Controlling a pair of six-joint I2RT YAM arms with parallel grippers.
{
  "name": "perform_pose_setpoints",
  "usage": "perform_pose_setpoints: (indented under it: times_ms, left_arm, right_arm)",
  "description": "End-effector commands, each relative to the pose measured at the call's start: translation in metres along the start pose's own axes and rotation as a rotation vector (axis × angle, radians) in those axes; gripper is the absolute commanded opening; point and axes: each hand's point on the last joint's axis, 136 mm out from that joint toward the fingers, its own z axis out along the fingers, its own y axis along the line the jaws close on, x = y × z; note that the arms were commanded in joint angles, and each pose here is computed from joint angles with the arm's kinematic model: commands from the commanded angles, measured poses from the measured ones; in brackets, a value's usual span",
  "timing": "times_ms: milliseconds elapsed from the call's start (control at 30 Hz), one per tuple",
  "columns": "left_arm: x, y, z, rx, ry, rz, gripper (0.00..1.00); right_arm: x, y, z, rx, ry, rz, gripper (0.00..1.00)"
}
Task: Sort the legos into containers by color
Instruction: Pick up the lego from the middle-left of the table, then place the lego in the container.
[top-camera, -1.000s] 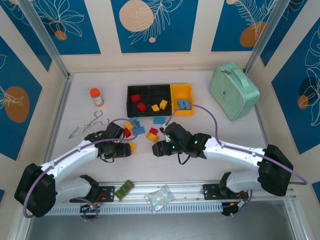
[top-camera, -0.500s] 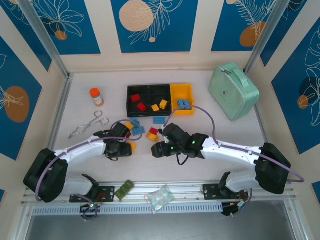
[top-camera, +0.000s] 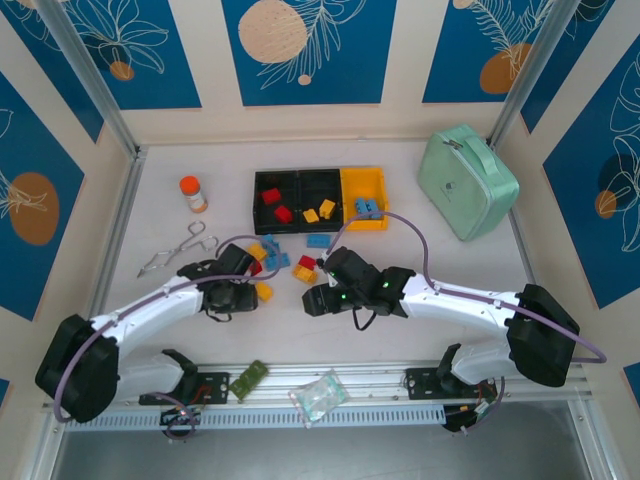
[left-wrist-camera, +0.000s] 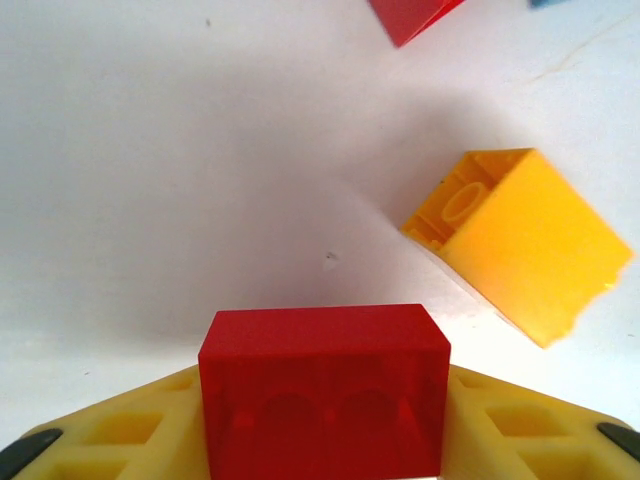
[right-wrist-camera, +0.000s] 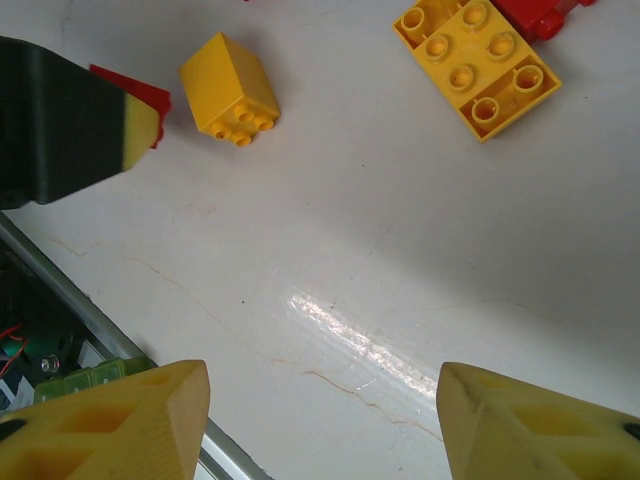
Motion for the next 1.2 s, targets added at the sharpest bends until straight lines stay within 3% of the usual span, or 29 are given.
perform_pose_setpoints:
  times_ms: [0,533,867,1167]
  left_arm:
    - [-0.015,-0.003,-0.024,0.000,-0.051,0.021,0.49]
    - [-0.120,-0.064,-0.045,0.076,-0.160,0.104,0.48]
    - [-0.192,-0.095,-0.024,0.077,-0.175,0.131,0.48]
    - [-0.247,-0.100,0.003,0.058,-0.175,0.093,0.47]
  right_arm:
    - [-0.011,0.007,-0.005,-0.026,-0.021,-0.015,0.62]
    - [-0.041,-0.010,-0.020,-0.003,-0.089,0.063,0.62]
    - [-0.049,-0.025,-0.026,0.057,-0.120,0.107,0.62]
    - [-0.090,-0.039,-0.040,0.100,-0.220,0.116,0.62]
